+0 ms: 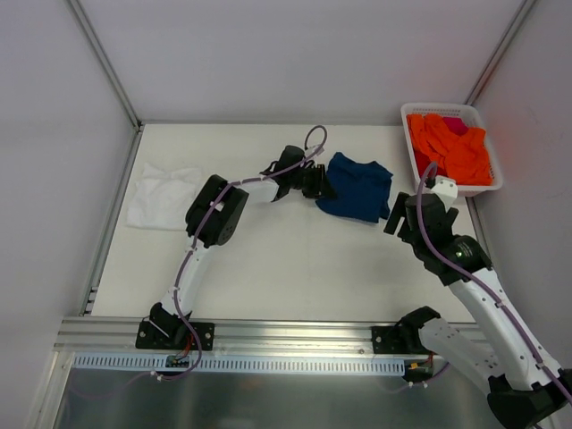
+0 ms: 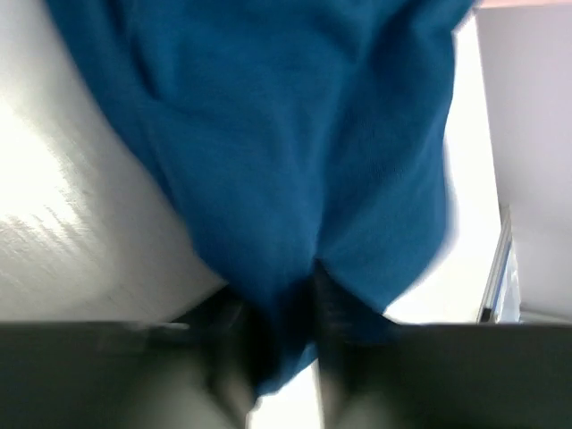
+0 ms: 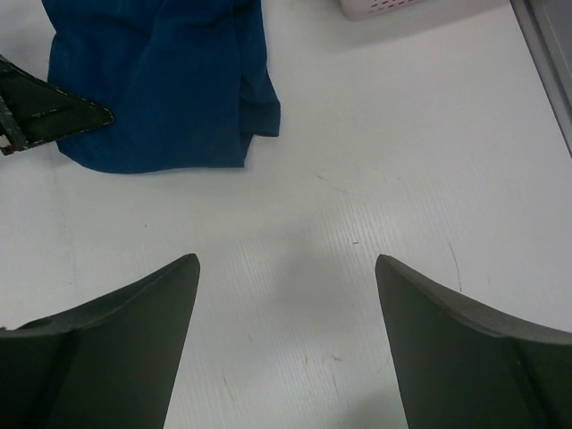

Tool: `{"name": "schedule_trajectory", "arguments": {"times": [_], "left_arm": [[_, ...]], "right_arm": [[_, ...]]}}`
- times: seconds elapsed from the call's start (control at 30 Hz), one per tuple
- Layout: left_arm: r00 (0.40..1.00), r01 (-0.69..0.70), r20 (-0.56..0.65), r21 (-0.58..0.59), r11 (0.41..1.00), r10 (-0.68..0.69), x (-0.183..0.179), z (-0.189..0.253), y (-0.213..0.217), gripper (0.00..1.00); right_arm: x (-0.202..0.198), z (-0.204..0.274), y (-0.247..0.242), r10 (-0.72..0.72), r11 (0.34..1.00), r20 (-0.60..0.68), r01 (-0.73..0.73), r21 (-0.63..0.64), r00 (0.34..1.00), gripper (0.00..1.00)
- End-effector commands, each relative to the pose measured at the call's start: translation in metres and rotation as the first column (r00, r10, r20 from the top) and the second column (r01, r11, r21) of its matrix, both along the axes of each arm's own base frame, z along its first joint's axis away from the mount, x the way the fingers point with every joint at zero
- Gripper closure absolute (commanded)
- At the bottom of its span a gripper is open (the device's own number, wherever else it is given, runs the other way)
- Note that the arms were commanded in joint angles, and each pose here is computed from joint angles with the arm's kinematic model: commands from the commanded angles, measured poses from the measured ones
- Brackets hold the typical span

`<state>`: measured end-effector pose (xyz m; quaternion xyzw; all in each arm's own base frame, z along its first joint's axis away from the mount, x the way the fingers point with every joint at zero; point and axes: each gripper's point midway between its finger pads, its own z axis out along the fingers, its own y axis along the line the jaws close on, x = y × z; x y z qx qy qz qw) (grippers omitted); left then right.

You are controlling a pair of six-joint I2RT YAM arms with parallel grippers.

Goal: Fold and stack the t-shirts
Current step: Put the neatly folded tshirt into the corner of the board with the left arm

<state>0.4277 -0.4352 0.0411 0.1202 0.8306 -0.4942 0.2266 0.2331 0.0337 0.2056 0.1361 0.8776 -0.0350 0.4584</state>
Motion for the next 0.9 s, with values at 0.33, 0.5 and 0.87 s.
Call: {"name": "schedule_trajectory", "arguments": {"times": [0.33,0.5,0.87], "left_arm": [[0.995,-0.098,-0.001,0.192,0.977,0.100,-0.014,-0.015,0.035,1.00],[0.961,-0.269,0.038,0.368,0.890,0.275,-0.029,-0.015,0.108,1.00],[0.862,-0.479,0.128,0.525,0.704,0.490,-0.067,-0.009,0.220,1.00]], "right_arm": [[-0.014,0.009,-0.007,-0.013,1.000,0.022,0.013,0.018,1.000,0.16],[-0.005,0.000,0.006,0.030,0.999,0.006,-0.030,0.040,1.000,0.16],[0.041,-0.065,0.070,0.186,0.974,-0.114,-0.168,0.154,0.976,0.15]]}}
